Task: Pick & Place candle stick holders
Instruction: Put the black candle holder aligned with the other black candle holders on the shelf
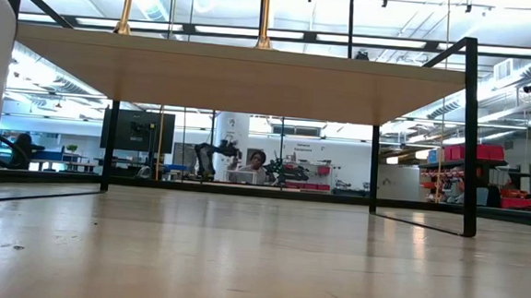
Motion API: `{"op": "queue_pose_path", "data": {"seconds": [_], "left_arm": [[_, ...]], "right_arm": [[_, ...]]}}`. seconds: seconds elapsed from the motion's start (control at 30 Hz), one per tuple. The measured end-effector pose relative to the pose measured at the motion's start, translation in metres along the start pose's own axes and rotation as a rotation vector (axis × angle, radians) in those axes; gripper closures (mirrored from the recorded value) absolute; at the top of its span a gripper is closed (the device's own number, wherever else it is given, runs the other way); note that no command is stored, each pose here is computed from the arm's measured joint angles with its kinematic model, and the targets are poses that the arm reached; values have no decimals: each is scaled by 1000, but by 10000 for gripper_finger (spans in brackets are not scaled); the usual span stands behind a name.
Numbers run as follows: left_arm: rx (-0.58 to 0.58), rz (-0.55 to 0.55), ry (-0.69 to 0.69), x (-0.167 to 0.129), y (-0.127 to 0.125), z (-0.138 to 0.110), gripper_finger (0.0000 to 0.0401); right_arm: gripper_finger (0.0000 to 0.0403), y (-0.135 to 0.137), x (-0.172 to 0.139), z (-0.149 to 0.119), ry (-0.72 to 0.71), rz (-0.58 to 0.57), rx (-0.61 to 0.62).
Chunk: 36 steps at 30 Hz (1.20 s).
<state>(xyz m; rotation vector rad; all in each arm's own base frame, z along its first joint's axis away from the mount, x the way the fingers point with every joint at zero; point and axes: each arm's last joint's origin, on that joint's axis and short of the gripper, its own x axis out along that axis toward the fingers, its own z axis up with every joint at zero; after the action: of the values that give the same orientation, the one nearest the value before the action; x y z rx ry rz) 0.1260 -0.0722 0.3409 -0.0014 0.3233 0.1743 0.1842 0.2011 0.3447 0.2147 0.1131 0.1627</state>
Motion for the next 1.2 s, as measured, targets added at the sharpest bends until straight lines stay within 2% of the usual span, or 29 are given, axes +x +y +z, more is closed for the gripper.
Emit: {"op": "queue_pose_path", "data": {"seconds": [0.2, 0.33, 0.5, 0.7, 0.9, 1.1, 1.2], "left_arm": [[-55, 9, -102, -13, 11, 10, 179], [-86, 33, -140, -20, 19, 12, 179], [-87, 92, -185, -23, 24, 17, 179], [-79, 152, -231, -22, 28, 23, 179], [-86, 179, -233, -21, 31, 24, 179], [-82, 215, -231, -18, 34, 25, 179], [-83, 220, -231, -17, 36, 25, 179]], "right_arm": [[319, -17, -2, 33, -47, -61, -29], [319, -22, -3, 69, -16, -108, -73], [319, -30, -5, 116, -42, -167, -89], [319, -57, 4, 156, -40, -264, -97], [319, -85, 29, 192, -57, -251, -84], [319, -116, 63, 214, -13, -285, -62], [319, -129, 81, 222, 4, -252, -50]]}}
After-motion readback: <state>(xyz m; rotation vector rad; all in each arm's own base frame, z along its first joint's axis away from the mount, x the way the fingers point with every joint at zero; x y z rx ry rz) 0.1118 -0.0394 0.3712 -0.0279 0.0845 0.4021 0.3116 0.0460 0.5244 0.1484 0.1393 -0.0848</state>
